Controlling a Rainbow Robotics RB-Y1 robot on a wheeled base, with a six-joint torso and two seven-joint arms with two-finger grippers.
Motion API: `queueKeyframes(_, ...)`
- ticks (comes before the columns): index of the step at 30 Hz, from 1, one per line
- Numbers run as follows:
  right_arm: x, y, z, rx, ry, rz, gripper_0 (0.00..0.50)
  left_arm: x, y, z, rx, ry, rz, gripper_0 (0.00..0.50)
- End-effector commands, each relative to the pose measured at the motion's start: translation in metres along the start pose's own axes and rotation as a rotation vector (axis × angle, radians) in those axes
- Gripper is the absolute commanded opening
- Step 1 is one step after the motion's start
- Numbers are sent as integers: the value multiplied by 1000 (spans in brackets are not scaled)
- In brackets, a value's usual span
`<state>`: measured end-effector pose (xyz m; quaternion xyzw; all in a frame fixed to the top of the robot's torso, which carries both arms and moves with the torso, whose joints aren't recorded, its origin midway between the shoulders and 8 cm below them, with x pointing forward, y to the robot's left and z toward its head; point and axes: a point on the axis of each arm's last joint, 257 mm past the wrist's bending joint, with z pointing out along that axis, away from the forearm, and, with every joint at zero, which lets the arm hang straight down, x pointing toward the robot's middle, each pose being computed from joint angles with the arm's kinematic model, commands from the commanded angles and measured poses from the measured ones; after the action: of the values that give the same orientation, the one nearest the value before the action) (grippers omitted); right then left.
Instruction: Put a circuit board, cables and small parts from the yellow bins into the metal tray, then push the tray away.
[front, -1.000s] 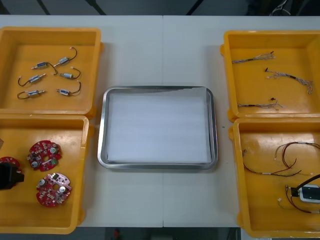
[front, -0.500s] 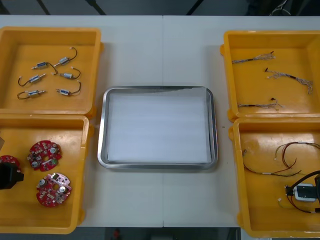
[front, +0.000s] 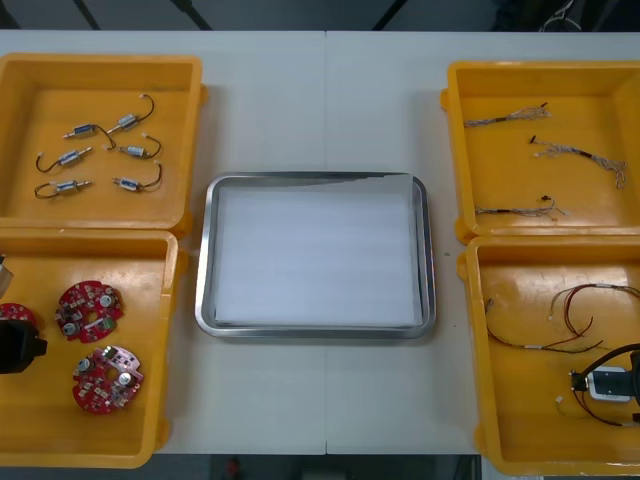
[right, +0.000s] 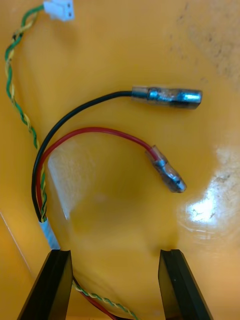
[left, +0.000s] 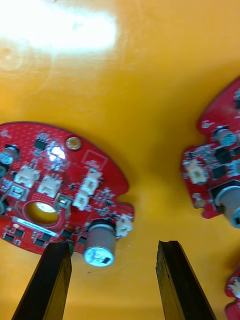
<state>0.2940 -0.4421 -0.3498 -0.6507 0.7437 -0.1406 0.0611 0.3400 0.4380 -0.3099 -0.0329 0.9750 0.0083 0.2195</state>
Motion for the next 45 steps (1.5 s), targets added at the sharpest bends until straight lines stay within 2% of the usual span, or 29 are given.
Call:
queueKeyframes(1, -12, -8, -14, 25, -26, -8, 500, -11, -17, -7, 15, -23, 135, 500)
queueKeyframes(6, -25, -5, -33, 7, -25, 31, 500, -18, -16, -11, -10, -47, 186, 500)
queueKeyframes(11, -25, -4, -39, 4, -4, 120, 500, -17, -11, -9, -19, -42, 192, 500)
queueKeyframes(16, -11, -16, -41, 52, 41, 266, 500, -16, -5, -8, -32, -39, 197, 500)
queueKeyframes(19, -2, -19, -41, 71, 70, 345, 500, -12, -5, -4, -26, -34, 193, 500)
queueKeyframes(22, 6, -17, -39, 74, 93, 439, 500, -10, -4, 3, -15, -46, 185, 500)
queueKeyframes(28, 12, -7, -27, 47, 102, 606, 500, -13, -6, 3, -10, -57, 188, 500)
queueKeyframes(29, 13, -4, -26, 41, 105, 636, 500, -13, -6, 3, -10, -58, 190, 487)
queueKeyframes(31, 12, -1, -26, 34, 107, 672, 500, -14, -7, 3, -9, -60, 192, 431)
queueKeyframes(34, 9, 6, -24, 10, 114, 730, 500, -15, -6, 3, -12, -61, 194, 237)
queueKeyframes(35, 9, 11, -23, -2, 125, 757, 500, -14, -6, 3, -13, -61, 196, 145)
queueKeyframes(36, 10, 14, -23, -7, 130, 767, 500, -15, -5, 2, -16, -63, 198, 102)
queueKeyframes(37, 11, 17, -22, -14, 140, 780, 500, -15, -5, 3, -18, -63, 200, 33)
queueKeyframes(39, 13, 19, -22, -14, 151, 788, 500, -15, -4, 3, -21, -64, 203, 1)
queueKeyframes(45, 20, 26, -14, -34, 173, 824, 500, -16, -4, 3, -23, -65, 205, 0)
